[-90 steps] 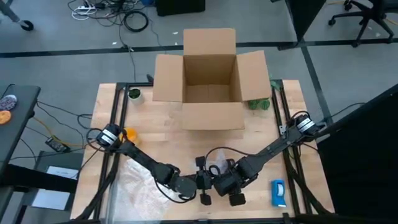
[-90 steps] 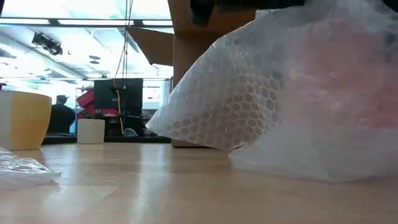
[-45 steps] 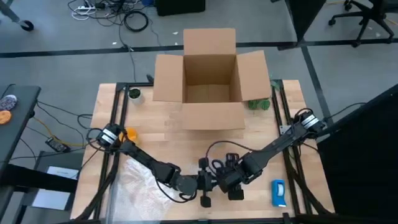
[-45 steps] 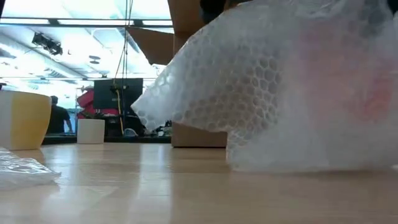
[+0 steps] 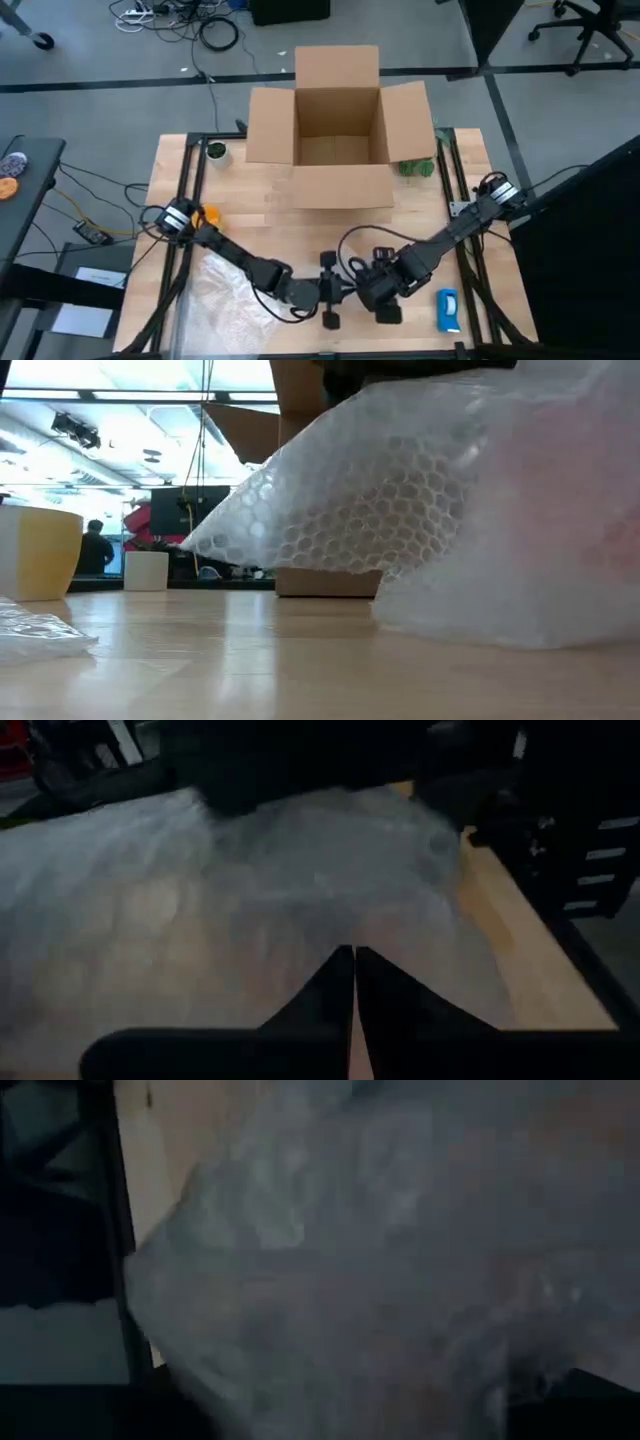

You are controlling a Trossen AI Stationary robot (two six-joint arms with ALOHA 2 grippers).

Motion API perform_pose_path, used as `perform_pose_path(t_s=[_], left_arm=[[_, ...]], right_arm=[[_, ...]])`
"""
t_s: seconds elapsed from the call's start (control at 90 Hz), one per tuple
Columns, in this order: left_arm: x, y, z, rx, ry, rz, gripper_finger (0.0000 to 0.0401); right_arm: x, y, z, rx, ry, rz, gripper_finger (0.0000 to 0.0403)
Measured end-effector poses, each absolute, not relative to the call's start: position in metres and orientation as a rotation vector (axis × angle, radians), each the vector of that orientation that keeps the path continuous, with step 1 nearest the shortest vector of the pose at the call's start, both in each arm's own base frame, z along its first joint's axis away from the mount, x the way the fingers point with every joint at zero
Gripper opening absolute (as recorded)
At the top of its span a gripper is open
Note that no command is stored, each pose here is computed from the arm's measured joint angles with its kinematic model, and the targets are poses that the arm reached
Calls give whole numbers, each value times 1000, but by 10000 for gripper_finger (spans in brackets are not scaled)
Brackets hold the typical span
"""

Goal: Wrap mug
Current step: Wrap the orange mug with the bubble wrap

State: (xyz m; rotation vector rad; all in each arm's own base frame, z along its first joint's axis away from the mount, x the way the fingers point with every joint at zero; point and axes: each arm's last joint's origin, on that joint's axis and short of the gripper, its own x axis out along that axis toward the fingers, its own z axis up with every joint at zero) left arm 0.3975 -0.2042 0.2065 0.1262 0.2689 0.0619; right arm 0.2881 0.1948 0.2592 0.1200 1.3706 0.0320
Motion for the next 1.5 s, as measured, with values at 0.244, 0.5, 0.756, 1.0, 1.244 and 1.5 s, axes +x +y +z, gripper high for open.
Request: perform_pose_path(t_s=[0.244, 0.5, 0.756, 1.0, 1.244, 1.5], left_arm=[[397, -204, 206, 128, 270, 66, 0], [399, -199, 208, 186, 269, 98, 0], [400, -197, 214, 260, 213, 105, 0], [393, -188, 226, 356, 280, 200, 0], [340, -173, 253, 264, 589, 249, 0], [323, -172, 260, 245, 647, 272, 0]], right_arm=[[280, 202, 259, 94, 1384, 24, 200], [297, 205, 228, -49, 1351, 76, 123], [306, 200, 227, -120, 1309, 115, 103], [322, 180, 230, -232, 1188, 68, 136], [354, 155, 221, -243, 999, 135, 149], [377, 146, 216, -195, 849, 144, 148]])
